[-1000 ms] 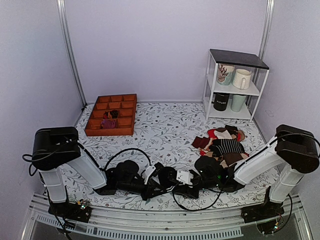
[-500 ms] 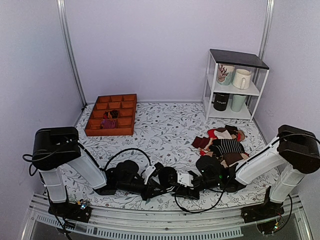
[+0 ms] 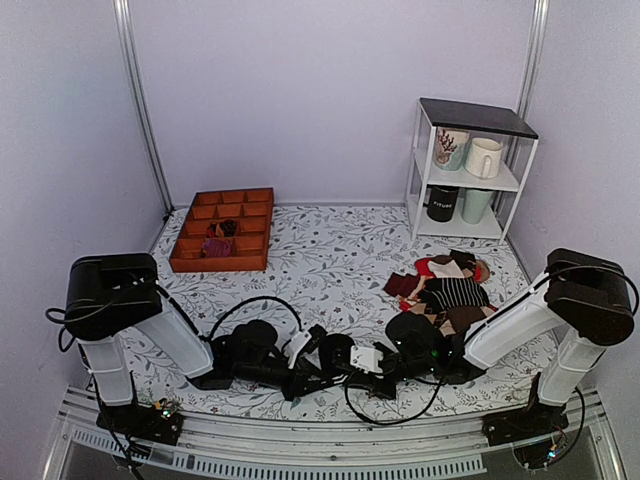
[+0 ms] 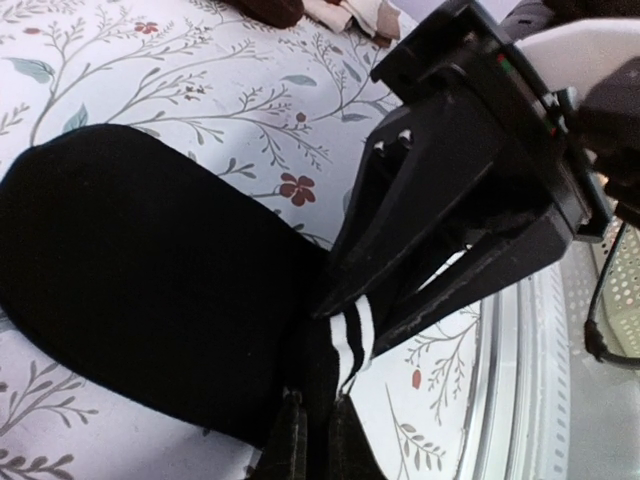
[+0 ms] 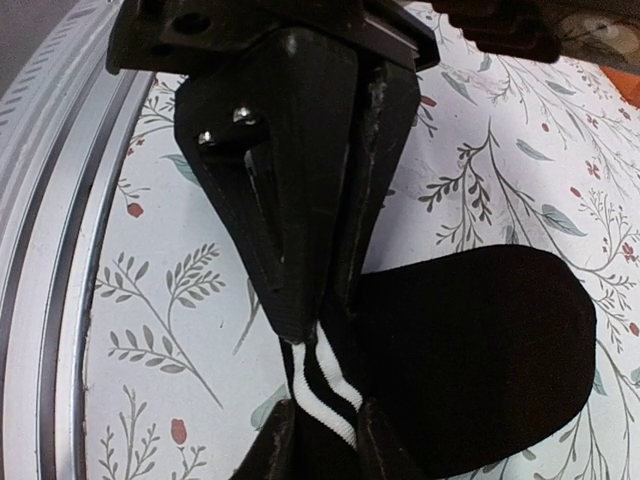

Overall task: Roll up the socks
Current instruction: Roll the sock at the center of the board.

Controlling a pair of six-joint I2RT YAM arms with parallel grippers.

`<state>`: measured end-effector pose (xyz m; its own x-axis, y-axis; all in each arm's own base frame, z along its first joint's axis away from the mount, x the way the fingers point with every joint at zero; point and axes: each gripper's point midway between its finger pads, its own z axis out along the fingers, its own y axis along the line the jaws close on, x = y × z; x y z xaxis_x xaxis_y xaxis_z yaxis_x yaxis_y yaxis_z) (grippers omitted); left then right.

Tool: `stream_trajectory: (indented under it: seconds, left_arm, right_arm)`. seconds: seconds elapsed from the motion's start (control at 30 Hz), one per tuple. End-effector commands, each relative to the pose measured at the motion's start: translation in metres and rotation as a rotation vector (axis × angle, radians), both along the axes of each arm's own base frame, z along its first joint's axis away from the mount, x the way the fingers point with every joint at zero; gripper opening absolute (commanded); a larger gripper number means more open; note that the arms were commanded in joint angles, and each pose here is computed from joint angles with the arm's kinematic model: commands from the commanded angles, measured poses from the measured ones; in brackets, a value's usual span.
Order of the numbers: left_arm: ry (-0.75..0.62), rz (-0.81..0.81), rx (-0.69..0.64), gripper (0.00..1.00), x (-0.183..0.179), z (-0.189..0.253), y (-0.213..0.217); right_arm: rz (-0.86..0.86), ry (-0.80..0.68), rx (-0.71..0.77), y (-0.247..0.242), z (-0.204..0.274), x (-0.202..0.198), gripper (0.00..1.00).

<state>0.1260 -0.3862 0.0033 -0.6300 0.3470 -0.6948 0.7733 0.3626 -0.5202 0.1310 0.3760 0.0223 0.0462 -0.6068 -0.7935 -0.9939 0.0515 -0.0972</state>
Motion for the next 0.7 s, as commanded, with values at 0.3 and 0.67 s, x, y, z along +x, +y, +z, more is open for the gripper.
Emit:
stream_trajectory:
  seconds: [0.3,0.67]
  left_arm:
    - [-0.084,0.178,0.363,0.26,0.017,-0.045,0.079]
    - [-0.660,0.303,0.042,0.98,0.044,0.085,0.092]
  right_arm:
    - [-0.147,0.389,-0.097,-0.013,-0.038,-0.011,0.15]
    - [-0.298,0.708,-0.197,-0.033,-0.067,-0.023,0.15]
